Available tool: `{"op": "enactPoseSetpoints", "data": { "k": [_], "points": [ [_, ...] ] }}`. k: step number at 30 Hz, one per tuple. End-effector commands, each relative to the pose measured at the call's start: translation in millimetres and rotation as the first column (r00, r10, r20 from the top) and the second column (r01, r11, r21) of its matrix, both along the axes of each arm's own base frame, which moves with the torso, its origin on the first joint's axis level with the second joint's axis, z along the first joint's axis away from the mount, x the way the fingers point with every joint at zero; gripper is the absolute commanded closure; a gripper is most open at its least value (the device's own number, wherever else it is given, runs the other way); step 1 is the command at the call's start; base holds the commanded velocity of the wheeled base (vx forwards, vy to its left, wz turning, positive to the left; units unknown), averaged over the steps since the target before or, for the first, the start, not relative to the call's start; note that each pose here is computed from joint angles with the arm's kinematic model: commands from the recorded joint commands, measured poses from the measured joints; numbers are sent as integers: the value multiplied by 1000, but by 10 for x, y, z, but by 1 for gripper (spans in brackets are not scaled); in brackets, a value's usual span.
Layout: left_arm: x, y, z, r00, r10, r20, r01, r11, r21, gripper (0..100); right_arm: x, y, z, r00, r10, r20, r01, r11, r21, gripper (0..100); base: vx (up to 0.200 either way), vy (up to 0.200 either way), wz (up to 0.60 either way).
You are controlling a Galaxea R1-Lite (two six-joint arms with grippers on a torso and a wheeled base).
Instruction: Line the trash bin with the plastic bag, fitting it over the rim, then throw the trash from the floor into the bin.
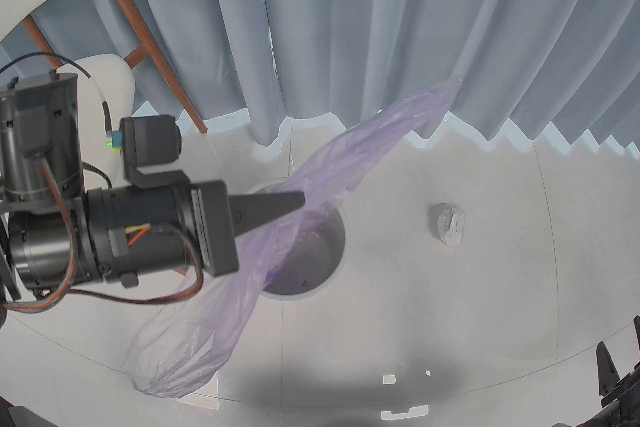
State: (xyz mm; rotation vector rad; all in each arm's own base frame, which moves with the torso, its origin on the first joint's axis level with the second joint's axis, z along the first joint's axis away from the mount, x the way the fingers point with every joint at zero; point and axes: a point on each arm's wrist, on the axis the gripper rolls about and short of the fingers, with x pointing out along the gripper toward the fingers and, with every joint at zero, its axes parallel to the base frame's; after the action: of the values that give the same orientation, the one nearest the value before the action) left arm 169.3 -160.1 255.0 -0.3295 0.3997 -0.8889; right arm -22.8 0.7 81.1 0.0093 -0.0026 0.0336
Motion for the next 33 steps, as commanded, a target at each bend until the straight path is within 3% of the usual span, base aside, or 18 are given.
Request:
{"op": "enactPoseSetpoints", "data": {
  "k": [1, 5, 10, 14, 20, 23, 28, 33],
  "points": [
    [321, -12, -109, 999, 43, 1, -43, 999, 3, 100, 0, 0, -53, 1000, 0, 0, 0, 1000, 0, 0, 0, 0, 0],
    [651, 143, -267, 988, 66, 138, -83, 989, 125, 100, 0, 0, -53, 1000, 0, 0, 0, 1000, 0, 0, 0, 0, 0],
    [714, 217, -249, 983, 65, 171, -90, 986, 141, 100, 0, 0, -53, 1000, 0, 0, 0, 1000, 0, 0, 0, 0, 0],
    [799, 348, -197, 973, 119, 197, -148, 979, 140, 100, 0, 0, -53, 1000, 0, 0, 0, 1000, 0, 0, 0, 0, 0],
    [987, 624, -43, 921, 198, 337, -272, 944, 189, 100, 0, 0, -53, 1000, 0, 0, 0, 1000, 0, 0, 0, 0, 0],
    [1045, 522, -102, 913, 221, 342, -307, 925, 222, 100, 0, 0, -53, 1000, 0, 0, 0, 1000, 1, 0, 0, 0, 0],
    [1158, 248, -166, 916, 221, 334, -303, 928, 216, 100, 0, 0, -56, 1000, 0, -3, 0, 1000, -5, 0, 0, 0, 0],
    [1426, 250, -31, 867, 282, 412, -367, 919, 143, 100, 0, 0, -56, 1000, -1, -3, 1, 1000, -6, 0, 0, 0, 0]
  ]
}}
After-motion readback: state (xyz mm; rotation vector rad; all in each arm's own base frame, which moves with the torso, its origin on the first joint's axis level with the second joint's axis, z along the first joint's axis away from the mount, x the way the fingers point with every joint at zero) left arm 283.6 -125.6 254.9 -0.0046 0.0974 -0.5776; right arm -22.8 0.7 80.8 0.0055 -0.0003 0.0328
